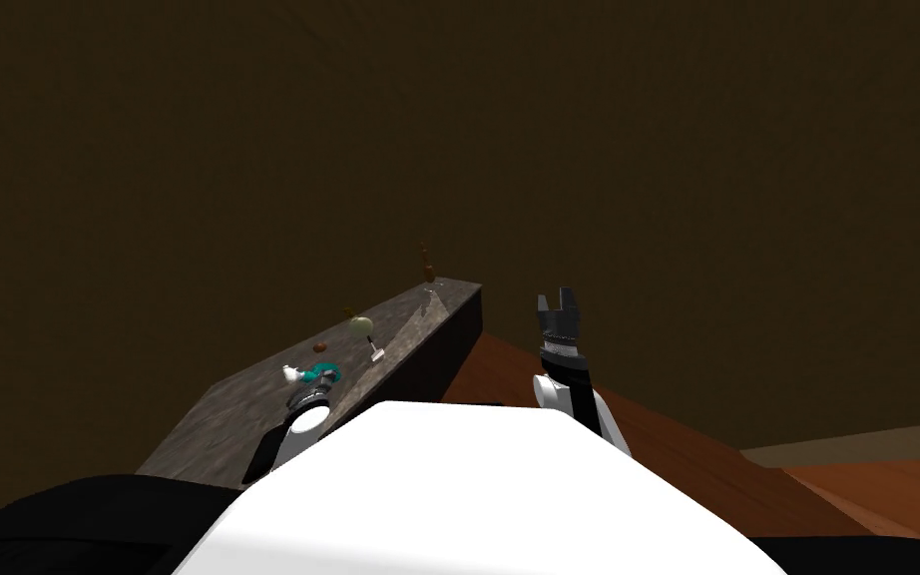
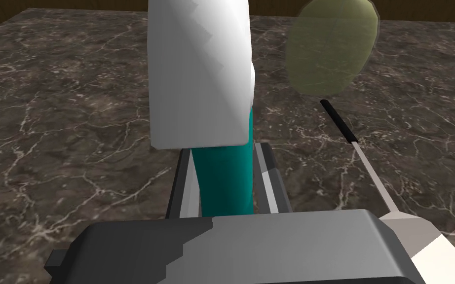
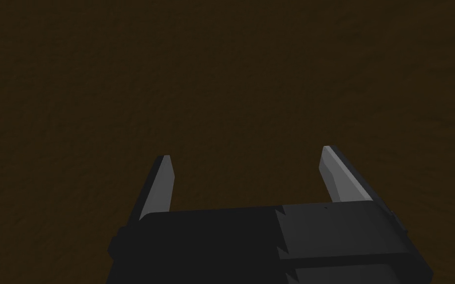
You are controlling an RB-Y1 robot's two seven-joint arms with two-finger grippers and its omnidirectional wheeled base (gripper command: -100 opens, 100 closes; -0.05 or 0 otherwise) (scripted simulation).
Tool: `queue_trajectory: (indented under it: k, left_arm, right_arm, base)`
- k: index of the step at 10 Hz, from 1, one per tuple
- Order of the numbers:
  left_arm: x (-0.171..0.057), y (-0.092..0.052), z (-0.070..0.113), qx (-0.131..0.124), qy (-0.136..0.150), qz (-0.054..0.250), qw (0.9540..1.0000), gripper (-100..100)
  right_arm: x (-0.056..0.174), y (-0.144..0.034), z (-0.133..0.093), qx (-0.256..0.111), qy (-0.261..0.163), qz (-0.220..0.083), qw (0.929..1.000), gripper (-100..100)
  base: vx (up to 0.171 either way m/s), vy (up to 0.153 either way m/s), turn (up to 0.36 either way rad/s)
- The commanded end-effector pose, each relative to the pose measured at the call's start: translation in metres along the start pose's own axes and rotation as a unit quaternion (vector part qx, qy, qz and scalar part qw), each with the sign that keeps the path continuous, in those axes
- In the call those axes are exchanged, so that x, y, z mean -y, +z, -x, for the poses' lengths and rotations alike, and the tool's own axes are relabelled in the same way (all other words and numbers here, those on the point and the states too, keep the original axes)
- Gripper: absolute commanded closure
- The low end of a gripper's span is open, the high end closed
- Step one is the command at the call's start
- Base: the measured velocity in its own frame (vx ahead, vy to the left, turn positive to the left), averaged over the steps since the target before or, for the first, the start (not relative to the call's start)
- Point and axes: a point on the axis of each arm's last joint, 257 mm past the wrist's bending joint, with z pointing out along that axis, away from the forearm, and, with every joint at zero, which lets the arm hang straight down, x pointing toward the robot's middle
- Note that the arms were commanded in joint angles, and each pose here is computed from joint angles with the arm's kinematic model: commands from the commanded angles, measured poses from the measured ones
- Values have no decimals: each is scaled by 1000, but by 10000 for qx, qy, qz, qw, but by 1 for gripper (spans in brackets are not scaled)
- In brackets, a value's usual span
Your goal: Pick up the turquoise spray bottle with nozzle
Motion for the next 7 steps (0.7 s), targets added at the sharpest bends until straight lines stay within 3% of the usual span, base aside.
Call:
queue_trajectory:
  k: [1,2,3,4,6,7]
  left_arm:
    - [12,-5,6,61,97,-44,9999,100]
    - [22,-21,6,12,-266,-198,9994,100]
    - [33,-27,4,17,-188,-242,9995,100]
    - [41,-33,-4,-38,-98,-249,9996,100]
    - [60,-45,-3,15,62,-338,9994,100]
    - [71,-61,-3,-32,-296,-518,9982,100]
  right_arm:
    - [0,0,0,0,0,0,10000,0]
    - [0,0,0,0,0,0,10000,0]
    - [0,0,0,-1,0,0,10000,0]
    - [0,0,0,0,-1,0,10000,0]
    - [0,0,0,0,0,0,10000,0]
    - [0,0,0,0,0,0,10000,0]
  base:
    - [-9,-6,6]
    - [65,31,-327]
    - [88,63,-283]
    - [40,40,-13]
    - [-2,-2,40]
    - [44,38,-261]
